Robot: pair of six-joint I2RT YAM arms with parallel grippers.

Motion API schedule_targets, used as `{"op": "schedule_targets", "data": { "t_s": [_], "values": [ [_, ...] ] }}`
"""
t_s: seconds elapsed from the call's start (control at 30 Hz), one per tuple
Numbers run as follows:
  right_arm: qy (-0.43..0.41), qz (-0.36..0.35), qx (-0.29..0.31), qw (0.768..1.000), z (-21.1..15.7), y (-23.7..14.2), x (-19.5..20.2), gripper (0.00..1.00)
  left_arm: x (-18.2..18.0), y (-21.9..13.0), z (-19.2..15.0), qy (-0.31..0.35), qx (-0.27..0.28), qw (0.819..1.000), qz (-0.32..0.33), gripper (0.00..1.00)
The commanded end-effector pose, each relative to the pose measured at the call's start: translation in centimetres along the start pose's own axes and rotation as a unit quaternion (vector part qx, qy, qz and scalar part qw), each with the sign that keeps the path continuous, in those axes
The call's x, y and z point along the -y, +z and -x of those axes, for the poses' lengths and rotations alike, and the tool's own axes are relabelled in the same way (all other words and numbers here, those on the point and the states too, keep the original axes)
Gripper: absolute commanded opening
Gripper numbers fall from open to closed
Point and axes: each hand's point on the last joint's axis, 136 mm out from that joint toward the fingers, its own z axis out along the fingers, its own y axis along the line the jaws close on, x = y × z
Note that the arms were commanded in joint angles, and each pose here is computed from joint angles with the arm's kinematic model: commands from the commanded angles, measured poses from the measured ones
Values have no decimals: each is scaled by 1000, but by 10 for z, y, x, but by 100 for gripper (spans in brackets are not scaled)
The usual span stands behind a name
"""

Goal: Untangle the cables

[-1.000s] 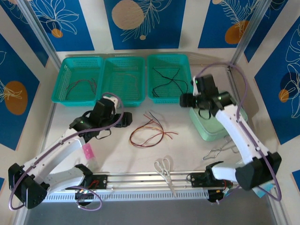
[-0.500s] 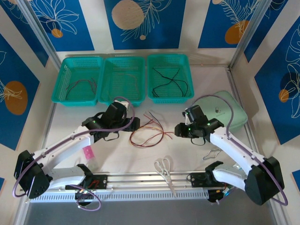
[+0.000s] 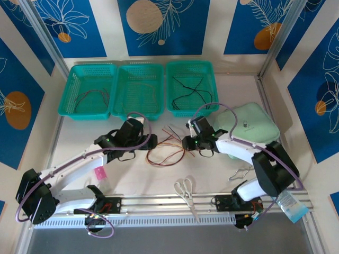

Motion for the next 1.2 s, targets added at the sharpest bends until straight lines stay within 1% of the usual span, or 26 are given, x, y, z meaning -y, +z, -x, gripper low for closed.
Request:
{"op": "schedule_targets", "data": {
  "t_s": [0.0, 0.2, 0.43, 0.7, 0.87, 1.03, 1.1, 1.17],
  "values": [
    [-48, 23, 45, 998, 32, 4, -16, 26, -1, -6, -1, -3, 11, 1000, -3, 74],
    [-55, 16, 42, 997, 46, 23, -16, 27, -6, -13, -2, -2, 20, 1000, 3, 75],
    [-53, 1, 22, 998, 50, 42, -8, 27, -7, -16, -3, -3, 18, 1000, 4, 75],
    [-53, -22, -11, 998, 41, 54, 1, 24, -4, -16, 1, -2, 21, 1000, 2, 75],
    [-59, -24, -19, 998, 39, 57, 1, 21, -2, -16, 2, 0, 17, 1000, 2, 75],
    [-63, -25, -30, 997, 36, 60, 2, 21, 0, -19, 6, 1, 19, 1000, 1, 75],
    [-66, -21, -31, 997, 36, 60, 0, 19, 1, -20, 7, 3, 19, 1000, 0, 75],
    [-70, -16, -27, 997, 37, 56, -3, 11, 1, -21, 8, 3, 20, 1000, 1, 75]
  ]
}}
